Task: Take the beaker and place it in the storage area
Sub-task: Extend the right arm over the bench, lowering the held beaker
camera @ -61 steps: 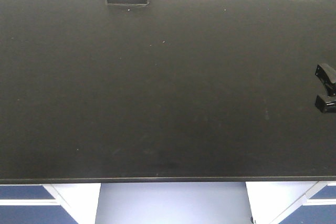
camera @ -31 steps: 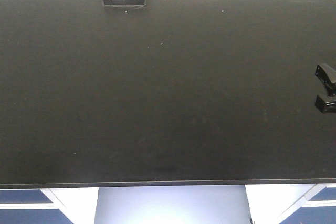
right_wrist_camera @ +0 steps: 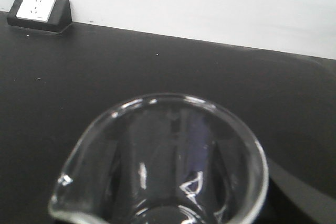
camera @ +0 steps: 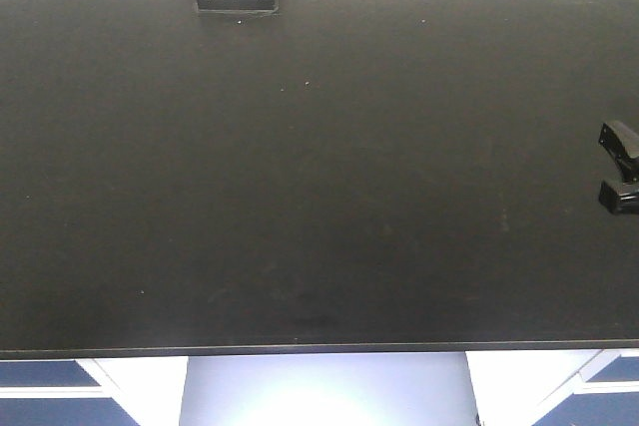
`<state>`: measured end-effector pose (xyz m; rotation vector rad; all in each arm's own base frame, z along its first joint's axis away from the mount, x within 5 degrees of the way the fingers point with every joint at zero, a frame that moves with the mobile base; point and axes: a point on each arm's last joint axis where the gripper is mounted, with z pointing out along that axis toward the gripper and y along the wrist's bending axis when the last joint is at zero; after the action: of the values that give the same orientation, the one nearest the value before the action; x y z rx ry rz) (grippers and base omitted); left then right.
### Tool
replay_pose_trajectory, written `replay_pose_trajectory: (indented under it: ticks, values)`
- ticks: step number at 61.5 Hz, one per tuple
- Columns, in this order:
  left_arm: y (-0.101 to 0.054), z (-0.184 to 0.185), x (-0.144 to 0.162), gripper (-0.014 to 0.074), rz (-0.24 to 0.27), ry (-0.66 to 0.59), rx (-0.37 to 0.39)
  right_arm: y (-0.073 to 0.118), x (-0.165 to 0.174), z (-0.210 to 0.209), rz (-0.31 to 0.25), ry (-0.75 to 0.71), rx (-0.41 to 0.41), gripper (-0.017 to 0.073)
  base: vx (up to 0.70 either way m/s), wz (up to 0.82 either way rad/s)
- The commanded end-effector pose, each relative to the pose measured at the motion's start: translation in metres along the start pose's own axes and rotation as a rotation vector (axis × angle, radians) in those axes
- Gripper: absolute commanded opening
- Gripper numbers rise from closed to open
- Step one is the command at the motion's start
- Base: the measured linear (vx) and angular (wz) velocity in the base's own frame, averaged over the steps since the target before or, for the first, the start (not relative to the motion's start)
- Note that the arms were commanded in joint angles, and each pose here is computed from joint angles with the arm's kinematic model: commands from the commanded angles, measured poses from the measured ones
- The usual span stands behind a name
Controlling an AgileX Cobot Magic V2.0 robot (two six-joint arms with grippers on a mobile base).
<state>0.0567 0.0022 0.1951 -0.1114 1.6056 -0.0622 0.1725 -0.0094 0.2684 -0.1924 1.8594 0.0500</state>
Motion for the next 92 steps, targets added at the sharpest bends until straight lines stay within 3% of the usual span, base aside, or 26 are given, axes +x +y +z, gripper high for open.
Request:
replay_pose_trajectory:
  ticks: [1, 11, 19, 27, 46, 58, 67, 74, 83, 92]
  values:
    - [-0.002, -0.001, -0.001, -0.0008, -0.013, -0.078, 0.028, 0.003, -0.009, 0.006, 0.026, -0.030, -0.067, -0.0003, 0.00, 0.00]
    - [-0.002, -0.001, -0.001, -0.0008, -0.013, -0.078, 0.028, 0.007, -0.008, 0.023, 0.009, -0.038, -0.192, -0.0003, 0.00, 0.00]
    - [-0.002, -0.001, -0.001, -0.0008, -0.013, -0.078, 0.028, 0.002, -0.021, 0.034, 0.037, -0.140, -0.198, -0.0003, 0.00, 0.00]
    - [-0.002, -0.001, -0.001, -0.0008, -0.013, -0.078, 0.028, 0.010, -0.028, 0.047, -0.006, -0.166, -0.205, -0.0003, 0.00, 0.00]
    - [-0.002, -0.001, -0.001, -0.0008, -0.013, -0.078, 0.028, 0.081, -0.022, 0.105, -0.104, -0.096, -0.350, -0.0003, 0.00, 0.00]
    - [-0.002, -0.001, -0.001, -0.0008, -0.013, -0.078, 0.028, 0.122, -0.016, 0.140, -0.152, -0.159, -0.336, -0.0003, 0.00, 0.00]
    - [-0.002, -0.001, -0.001, -0.0008, -0.013, -0.078, 0.028, 0.153, -0.001, 0.162, -0.139, -0.190, -0.300, -0.0001, 0.00, 0.00]
    - [-0.002, -0.001, -0.001, -0.0008, -0.013, -0.078, 0.028, 0.177, 0.019, 0.177, -0.145, -0.207, -0.329, -0.0001, 0.00, 0.00]
    - [-0.002, -0.001, -0.001, -0.0008, -0.013, -0.078, 0.028, 0.188, 0.041, 0.195, -0.101, -0.186, -0.356, -0.0001, 0.00, 0.00]
    - [-0.002, -0.001, -0.001, -0.0008, -0.013, -0.078, 0.028, 0.191, 0.056, 0.206, -0.100, -0.175, -0.352, -0.0001, 0.00, 0.00]
